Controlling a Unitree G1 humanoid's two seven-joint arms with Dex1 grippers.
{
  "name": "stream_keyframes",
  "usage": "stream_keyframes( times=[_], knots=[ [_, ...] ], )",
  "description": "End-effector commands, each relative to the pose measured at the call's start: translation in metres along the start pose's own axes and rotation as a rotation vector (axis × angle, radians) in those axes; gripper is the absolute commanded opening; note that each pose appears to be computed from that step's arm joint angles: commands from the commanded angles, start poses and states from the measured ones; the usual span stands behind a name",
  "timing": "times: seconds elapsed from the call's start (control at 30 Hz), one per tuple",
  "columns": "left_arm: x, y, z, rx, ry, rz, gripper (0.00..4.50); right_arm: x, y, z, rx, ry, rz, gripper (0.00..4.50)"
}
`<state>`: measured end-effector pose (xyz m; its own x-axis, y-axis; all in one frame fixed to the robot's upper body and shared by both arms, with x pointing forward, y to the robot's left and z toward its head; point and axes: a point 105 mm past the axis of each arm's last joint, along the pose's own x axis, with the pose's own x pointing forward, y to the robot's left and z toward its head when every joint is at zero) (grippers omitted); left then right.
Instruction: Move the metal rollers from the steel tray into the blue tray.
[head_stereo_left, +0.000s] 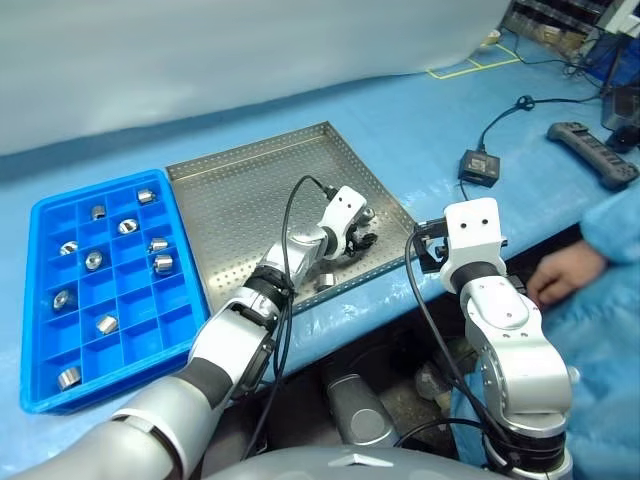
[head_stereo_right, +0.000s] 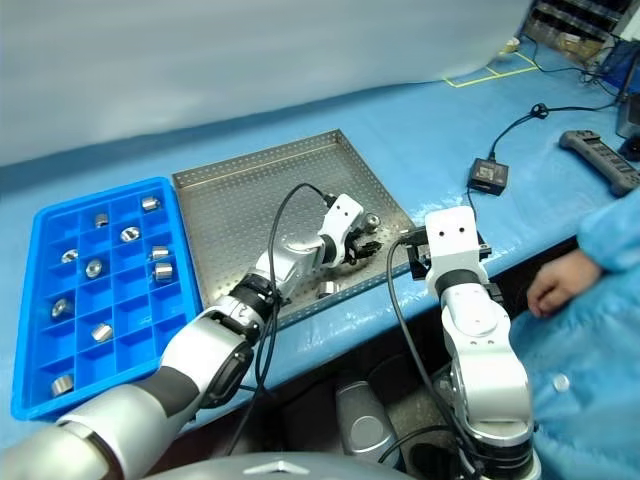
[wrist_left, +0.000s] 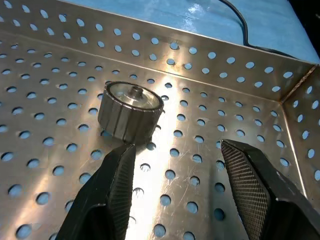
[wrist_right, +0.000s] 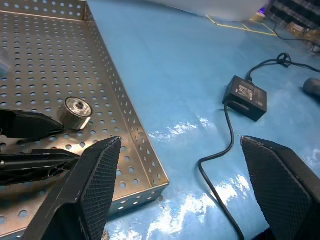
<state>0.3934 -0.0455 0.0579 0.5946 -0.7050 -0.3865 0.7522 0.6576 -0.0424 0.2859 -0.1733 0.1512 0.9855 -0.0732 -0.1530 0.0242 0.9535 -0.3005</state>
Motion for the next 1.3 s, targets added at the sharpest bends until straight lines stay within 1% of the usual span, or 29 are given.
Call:
stream_keyframes(
  times=[0.03,0.3,0.5,0.6,0.93,1.13,1.3],
  knots=[
    [0.002,0.002,0.018,0.033,-0.056,0.028,2.95,-0.005,-0.009,0.007,0.004,-0.035,-0.046,4.04],
    [0.000,0.012,0.024,-0.001,-0.100,0.093,2.95,0.000,-0.001,0.006,0.004,-0.034,-0.017,4.04],
    [-0.003,0.030,0.027,-0.029,-0.120,0.239,2.95,0.003,0.000,0.005,0.003,-0.031,-0.015,4.04],
    [-0.004,0.035,0.030,-0.046,-0.137,0.272,2.95,0.003,0.001,0.004,0.002,-0.028,-0.014,4.04],
    [-0.004,0.038,0.035,-0.055,-0.150,0.299,2.95,0.005,0.010,0.003,0.006,-0.029,0.009,4.04],
    [-0.005,0.044,0.037,-0.018,-0.129,0.381,2.95,0.004,0.012,0.002,0.011,-0.032,0.011,4.04],
    [-0.004,0.045,0.038,-0.019,-0.127,0.395,2.95,0.003,0.012,0.002,0.012,-0.033,0.008,4.04]
  ],
)
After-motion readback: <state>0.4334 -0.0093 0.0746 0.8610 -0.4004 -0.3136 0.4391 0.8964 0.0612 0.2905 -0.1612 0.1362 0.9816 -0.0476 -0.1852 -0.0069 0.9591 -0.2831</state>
